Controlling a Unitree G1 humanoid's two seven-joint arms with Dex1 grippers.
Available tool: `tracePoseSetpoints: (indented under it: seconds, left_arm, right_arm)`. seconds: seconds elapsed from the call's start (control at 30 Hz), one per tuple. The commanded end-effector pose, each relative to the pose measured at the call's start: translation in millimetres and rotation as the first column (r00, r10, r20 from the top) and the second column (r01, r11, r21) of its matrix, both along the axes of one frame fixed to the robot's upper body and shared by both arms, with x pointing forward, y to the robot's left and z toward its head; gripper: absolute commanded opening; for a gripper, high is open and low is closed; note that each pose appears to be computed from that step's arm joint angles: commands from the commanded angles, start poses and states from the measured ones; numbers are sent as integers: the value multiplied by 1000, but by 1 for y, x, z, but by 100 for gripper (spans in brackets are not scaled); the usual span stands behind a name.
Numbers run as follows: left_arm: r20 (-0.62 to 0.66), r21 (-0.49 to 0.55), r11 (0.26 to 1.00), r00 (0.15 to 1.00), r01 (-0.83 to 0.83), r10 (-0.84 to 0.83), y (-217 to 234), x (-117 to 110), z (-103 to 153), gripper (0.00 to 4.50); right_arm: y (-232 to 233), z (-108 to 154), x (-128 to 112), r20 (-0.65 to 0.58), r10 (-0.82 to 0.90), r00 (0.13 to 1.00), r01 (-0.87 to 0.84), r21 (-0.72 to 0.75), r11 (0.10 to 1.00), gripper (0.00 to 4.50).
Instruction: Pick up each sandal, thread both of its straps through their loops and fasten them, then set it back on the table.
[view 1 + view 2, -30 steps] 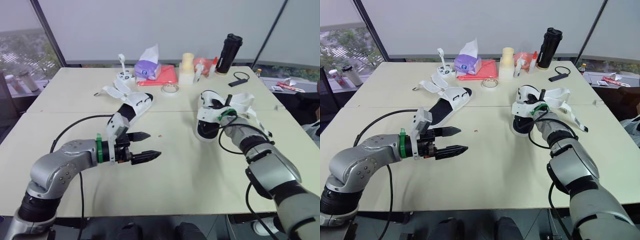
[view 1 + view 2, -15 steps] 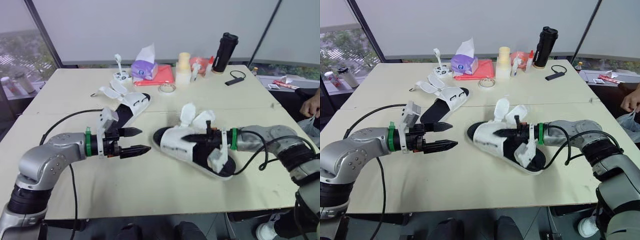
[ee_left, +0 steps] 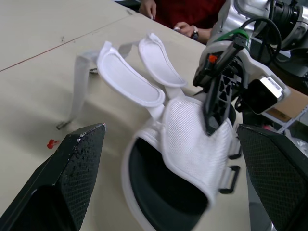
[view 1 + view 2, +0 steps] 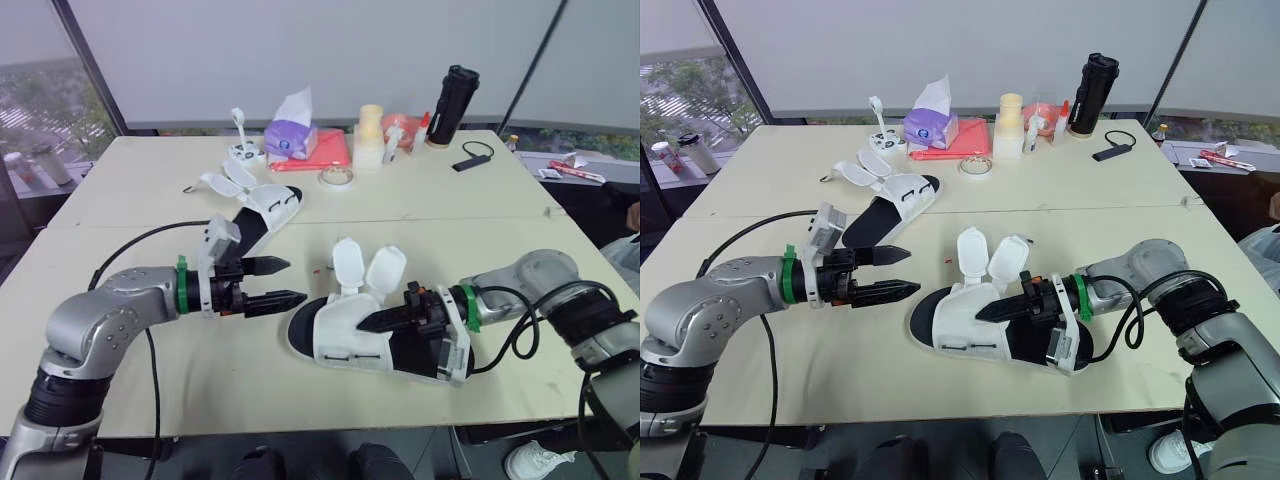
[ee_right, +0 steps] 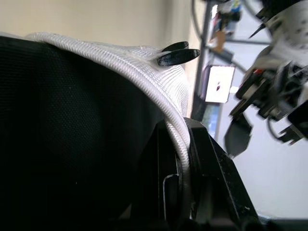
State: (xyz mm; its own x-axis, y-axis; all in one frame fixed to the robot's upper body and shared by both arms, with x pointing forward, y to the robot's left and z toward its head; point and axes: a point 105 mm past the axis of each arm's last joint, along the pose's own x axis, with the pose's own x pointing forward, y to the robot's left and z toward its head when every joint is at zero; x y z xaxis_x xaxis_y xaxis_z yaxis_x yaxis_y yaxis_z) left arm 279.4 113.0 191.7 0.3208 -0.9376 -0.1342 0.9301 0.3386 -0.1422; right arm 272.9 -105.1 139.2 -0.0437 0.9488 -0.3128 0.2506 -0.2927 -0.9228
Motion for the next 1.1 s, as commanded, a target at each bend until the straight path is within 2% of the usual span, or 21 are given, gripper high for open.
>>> tracePoseSetpoints:
  seconds: [0.03,0.17,0.27,0.47,0.5,0.7,0.93,1.1]
  left_arm:
    - [22,-7,1000,1000,19,-19,-4,-5,4,450]
    - [16,-7,1000,1000,25,-25,-6,-6,2,450]
    - [12,-3,1000,999,31,-31,-6,-6,1,450]
    - [-8,36,998,998,57,-57,-5,-9,-10,450]
    - [-9,44,997,998,59,-59,-4,-9,-13,450]
    - [3,111,991,997,79,-79,0,-9,-30,450]
    - [18,195,967,986,161,-168,-3,-13,-48,450]
    - [49,190,969,984,158,-170,-6,-9,-48,450]
  right_arm:
    - [3,8,4,24,12,1000,-13,20,1000,4]
    - [4,-3,4,7,18,1000,-18,-4,1000,4]
    - [3,-7,7,3,3,1000,-3,-20,1000,107]
    - [0,0,12,58,-26,998,26,-1,1000,417]
    - [-1,5,15,77,-45,996,44,13,999,441]
    - [-18,21,28,118,-202,972,196,64,979,441]
    - [-42,29,19,54,-402,914,394,124,911,441]
    - [-51,34,12,-23,-516,856,513,167,842,441]
